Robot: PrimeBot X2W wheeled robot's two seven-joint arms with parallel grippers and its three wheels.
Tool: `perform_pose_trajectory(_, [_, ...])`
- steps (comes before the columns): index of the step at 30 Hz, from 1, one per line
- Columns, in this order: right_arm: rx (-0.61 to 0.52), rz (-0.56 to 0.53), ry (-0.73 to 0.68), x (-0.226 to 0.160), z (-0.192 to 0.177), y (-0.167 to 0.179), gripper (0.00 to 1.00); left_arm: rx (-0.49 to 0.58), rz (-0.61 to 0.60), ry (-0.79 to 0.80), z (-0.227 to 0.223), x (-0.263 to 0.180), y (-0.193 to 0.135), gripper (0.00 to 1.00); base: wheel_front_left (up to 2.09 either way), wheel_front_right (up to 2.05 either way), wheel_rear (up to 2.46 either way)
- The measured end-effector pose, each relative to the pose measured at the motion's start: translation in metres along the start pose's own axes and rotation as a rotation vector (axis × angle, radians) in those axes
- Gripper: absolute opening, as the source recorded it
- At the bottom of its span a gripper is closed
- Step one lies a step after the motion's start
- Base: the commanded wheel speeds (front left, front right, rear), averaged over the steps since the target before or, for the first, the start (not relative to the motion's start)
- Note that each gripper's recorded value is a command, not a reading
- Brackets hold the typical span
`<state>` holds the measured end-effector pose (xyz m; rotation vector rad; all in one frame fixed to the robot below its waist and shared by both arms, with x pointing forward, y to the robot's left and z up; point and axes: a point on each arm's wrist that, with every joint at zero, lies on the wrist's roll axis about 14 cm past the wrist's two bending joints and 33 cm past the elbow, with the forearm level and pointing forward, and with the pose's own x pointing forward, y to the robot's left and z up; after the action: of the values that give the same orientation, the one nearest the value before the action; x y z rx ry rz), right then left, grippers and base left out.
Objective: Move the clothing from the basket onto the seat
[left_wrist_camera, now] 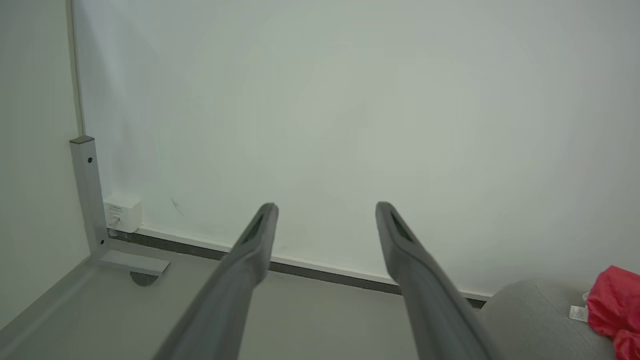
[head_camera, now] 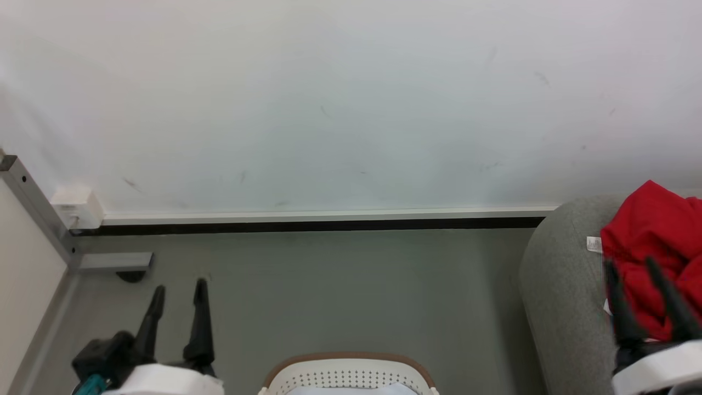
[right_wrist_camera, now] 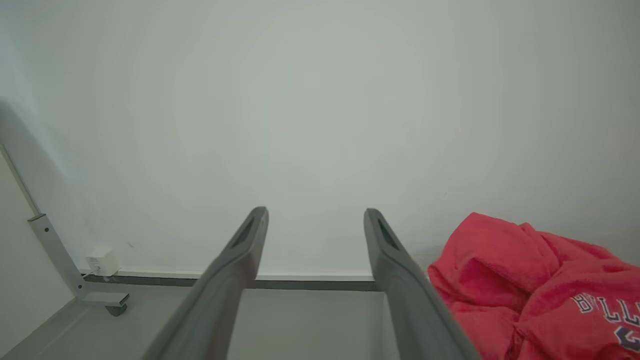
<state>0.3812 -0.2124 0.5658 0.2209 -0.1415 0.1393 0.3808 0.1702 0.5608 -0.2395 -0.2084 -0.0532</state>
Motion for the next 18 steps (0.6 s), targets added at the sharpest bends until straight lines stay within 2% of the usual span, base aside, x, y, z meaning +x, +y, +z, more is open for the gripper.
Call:
perform_pose_trajectory(5, [0.027,-0.001,0.026,-0.014,-0.035,0.018,1.00,-0.022,0.060,0.075,-0.027,-0.021,0.016,1.00,0.00,0.00,0.00])
perform_pose_trajectory(10, [0.044,-0.008,0.059,-0.019,-0.058,0.030,1.00,0.023,0.051,0.165,-0.056,-0.036,0.020,1.00,0.00,0.00,0.00])
perform_pose_trajectory(18, [0.061,-0.023,0.077,-0.018,-0.069,0.035,1.00,0.059,0.035,0.168,-0.059,-0.033,0.015,1.00,0.00,0.00,0.00])
